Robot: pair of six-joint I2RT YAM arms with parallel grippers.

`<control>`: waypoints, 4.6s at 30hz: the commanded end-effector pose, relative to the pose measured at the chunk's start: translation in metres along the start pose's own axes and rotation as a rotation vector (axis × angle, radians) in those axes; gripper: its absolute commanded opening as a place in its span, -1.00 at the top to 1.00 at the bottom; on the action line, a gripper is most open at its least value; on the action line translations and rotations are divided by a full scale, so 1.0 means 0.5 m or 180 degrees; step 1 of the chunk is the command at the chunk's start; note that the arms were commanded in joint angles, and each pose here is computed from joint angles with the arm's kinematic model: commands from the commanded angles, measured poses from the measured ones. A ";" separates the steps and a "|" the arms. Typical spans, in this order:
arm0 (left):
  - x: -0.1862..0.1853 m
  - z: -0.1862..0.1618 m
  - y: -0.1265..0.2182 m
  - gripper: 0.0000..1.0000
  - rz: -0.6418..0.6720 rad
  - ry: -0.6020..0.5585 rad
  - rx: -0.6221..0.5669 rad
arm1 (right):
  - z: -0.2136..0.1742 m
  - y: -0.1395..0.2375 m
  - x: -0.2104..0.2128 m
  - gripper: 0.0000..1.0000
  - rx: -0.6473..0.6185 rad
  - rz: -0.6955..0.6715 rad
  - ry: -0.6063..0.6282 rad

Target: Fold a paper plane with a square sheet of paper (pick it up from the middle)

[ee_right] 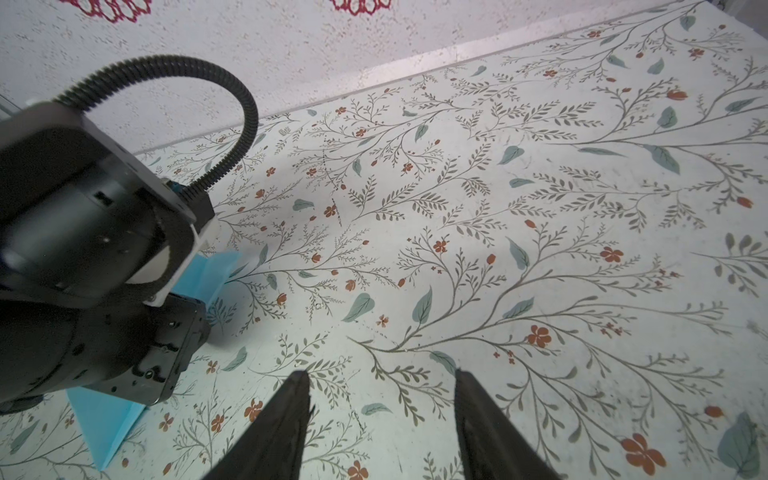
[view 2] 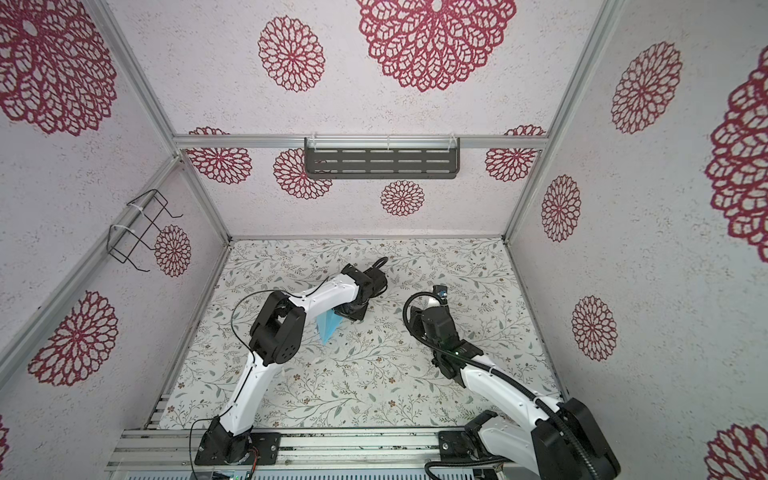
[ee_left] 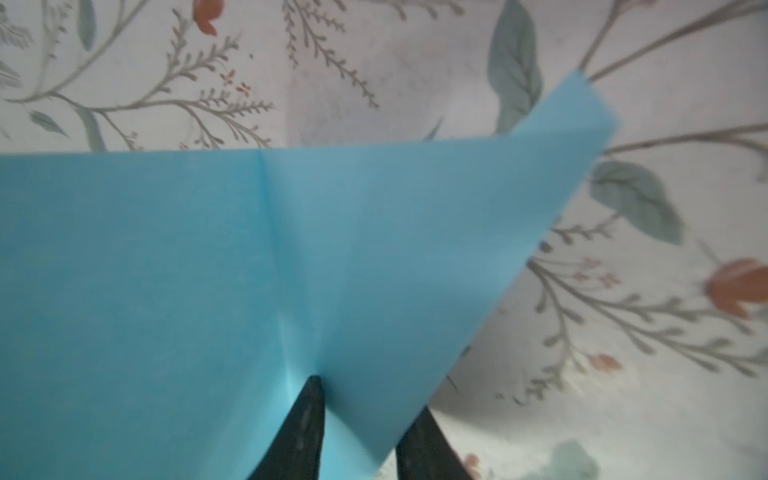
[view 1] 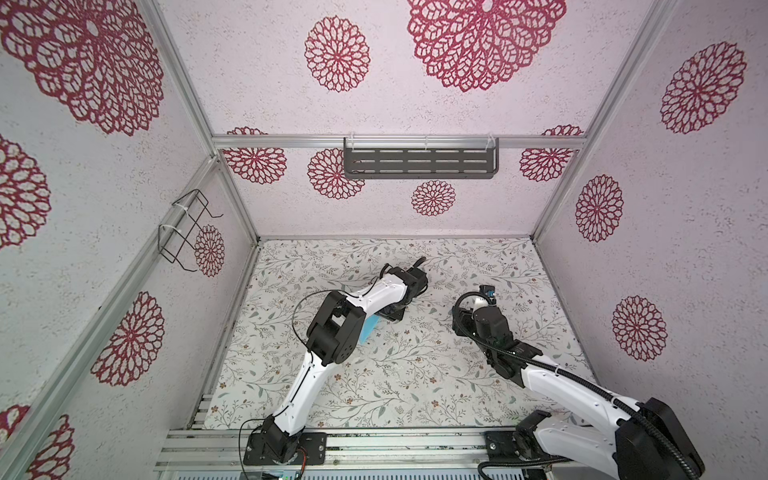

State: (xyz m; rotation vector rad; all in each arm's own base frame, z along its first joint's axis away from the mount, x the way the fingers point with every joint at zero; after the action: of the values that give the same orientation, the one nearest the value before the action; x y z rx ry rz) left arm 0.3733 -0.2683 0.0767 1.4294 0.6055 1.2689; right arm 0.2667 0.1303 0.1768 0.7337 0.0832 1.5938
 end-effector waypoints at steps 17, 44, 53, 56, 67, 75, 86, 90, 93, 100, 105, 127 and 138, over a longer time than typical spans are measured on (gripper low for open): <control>0.077 -0.067 0.247 -0.20 -0.1976 0.0779 -0.1089 | -0.021 -0.048 0.059 -0.21 0.0382 0.0703 -0.0223; 0.128 -0.212 0.078 -0.40 -0.2251 0.0809 -0.1394 | -0.137 -0.140 0.155 -0.22 0.1270 0.1463 -0.0525; 0.094 -0.211 0.068 -0.64 -0.2055 0.0309 -0.1352 | -0.136 -0.140 0.154 -0.21 0.1261 0.1435 -0.0535; 0.091 -0.209 0.053 -0.64 -0.1976 0.0277 -0.1261 | -0.135 -0.140 0.154 -0.21 0.1254 0.1433 -0.0538; 0.107 -0.168 0.012 -0.30 -0.1584 0.0567 -0.1130 | -0.134 -0.137 0.155 -0.21 0.1268 0.1441 -0.0542; 0.118 -0.161 -0.027 0.04 -0.1490 0.0822 -0.0940 | -0.135 -0.136 0.158 -0.20 0.1310 0.1448 -0.0546; 0.119 -0.168 -0.050 0.49 -0.1399 0.0920 -0.0723 | -0.160 -0.158 0.178 -0.15 0.1741 0.1362 -0.0900; 0.117 -0.172 -0.056 0.65 -0.1382 0.0921 -0.0634 | -0.175 -0.175 0.196 -0.11 0.1944 0.1354 -0.1110; 0.115 -0.175 -0.060 0.70 -0.1377 0.0919 -0.0589 | -0.188 -0.190 0.202 -0.08 0.2046 0.1304 -0.1232; 0.111 -0.182 -0.070 0.75 -0.1344 0.0893 -0.0476 | -0.210 -0.220 0.224 -0.01 0.2227 0.1356 -0.1381; 0.111 -0.181 -0.072 0.75 -0.1341 0.0893 -0.0468 | -0.225 -0.241 0.243 0.08 0.2356 0.1507 -0.1572; 0.143 -0.144 0.041 0.44 -0.1616 0.0957 -0.1000 | -0.205 -0.258 0.228 0.95 0.2019 0.1447 -0.2081; 0.099 -0.141 0.179 -0.48 -0.2332 0.0655 -0.2094 | -0.159 -0.163 0.116 1.00 0.1558 0.0979 -0.2166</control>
State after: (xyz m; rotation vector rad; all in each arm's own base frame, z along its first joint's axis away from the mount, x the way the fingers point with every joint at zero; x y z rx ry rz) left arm 0.3078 -0.2048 0.1604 0.5228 0.7525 0.9856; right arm 0.3037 0.2426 0.0969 1.7632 -0.1241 1.5749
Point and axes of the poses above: each gripper's point midway between its finger pads, its own y axis back along the fingers, its own x axis along the line the jaws close on, z = x × y, the point moved 6 cm from there along y, back along the fingers, and after that the axes turned 7 degrees about -y, right-handed, at the moved point
